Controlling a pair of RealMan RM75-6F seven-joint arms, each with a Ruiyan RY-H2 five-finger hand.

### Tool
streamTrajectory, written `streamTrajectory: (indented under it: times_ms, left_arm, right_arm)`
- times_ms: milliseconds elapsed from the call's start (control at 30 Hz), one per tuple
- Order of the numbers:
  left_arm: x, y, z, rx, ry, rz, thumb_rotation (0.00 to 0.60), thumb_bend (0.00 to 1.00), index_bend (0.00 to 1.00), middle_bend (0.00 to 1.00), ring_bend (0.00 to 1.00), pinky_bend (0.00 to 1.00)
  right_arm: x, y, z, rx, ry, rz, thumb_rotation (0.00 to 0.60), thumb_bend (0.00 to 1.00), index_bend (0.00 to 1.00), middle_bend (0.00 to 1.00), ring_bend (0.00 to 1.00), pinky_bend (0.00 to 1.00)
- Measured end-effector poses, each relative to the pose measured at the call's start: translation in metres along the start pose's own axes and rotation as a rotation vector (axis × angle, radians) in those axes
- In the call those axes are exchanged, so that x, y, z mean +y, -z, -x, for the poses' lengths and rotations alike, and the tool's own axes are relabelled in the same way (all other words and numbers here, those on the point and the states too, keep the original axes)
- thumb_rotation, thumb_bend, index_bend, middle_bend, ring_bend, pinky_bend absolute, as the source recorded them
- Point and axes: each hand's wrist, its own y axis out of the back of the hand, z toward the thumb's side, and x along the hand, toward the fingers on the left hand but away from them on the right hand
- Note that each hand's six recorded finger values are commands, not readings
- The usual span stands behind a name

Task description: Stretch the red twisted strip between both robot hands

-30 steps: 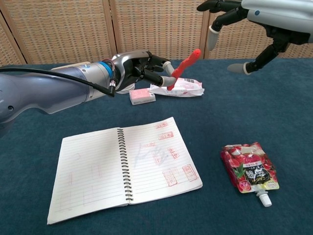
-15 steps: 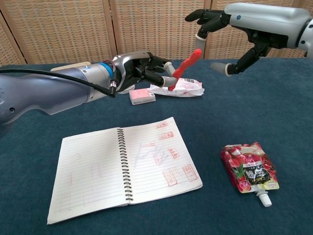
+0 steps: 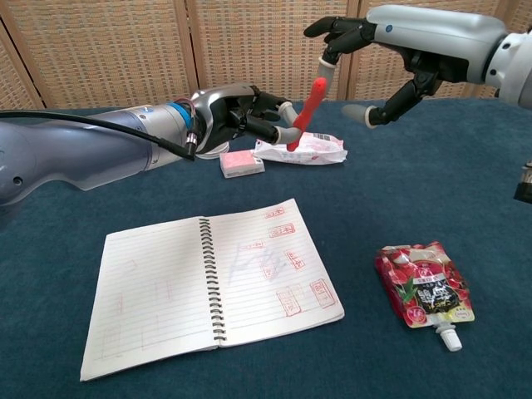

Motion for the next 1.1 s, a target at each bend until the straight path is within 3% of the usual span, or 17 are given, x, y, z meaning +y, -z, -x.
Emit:
streamTrajectory:
  times_ms: [500,1100]
  left_arm:
    - [-0.0102,0.0027,-0.0001,0.006,0.017,0.013,0.600,0.56,0.70,0.00,0.00,0.00]
    - [-0.0075,0.0019,-0.0008,0.004,0.011,0.036,0.600,0.56,0.70,0.00,0.00,0.00]
  right_arm:
    - [-0.0002,0.0012,0.0042,-0.023,0.018,0.034,0.600,0.57,0.44,0.08,0.00,0.00]
    - [-0.0043,-0.0052,0.0062,-0.028,0.008,0.061,0.600,0.54,0.44,0.08,0.00,0.00]
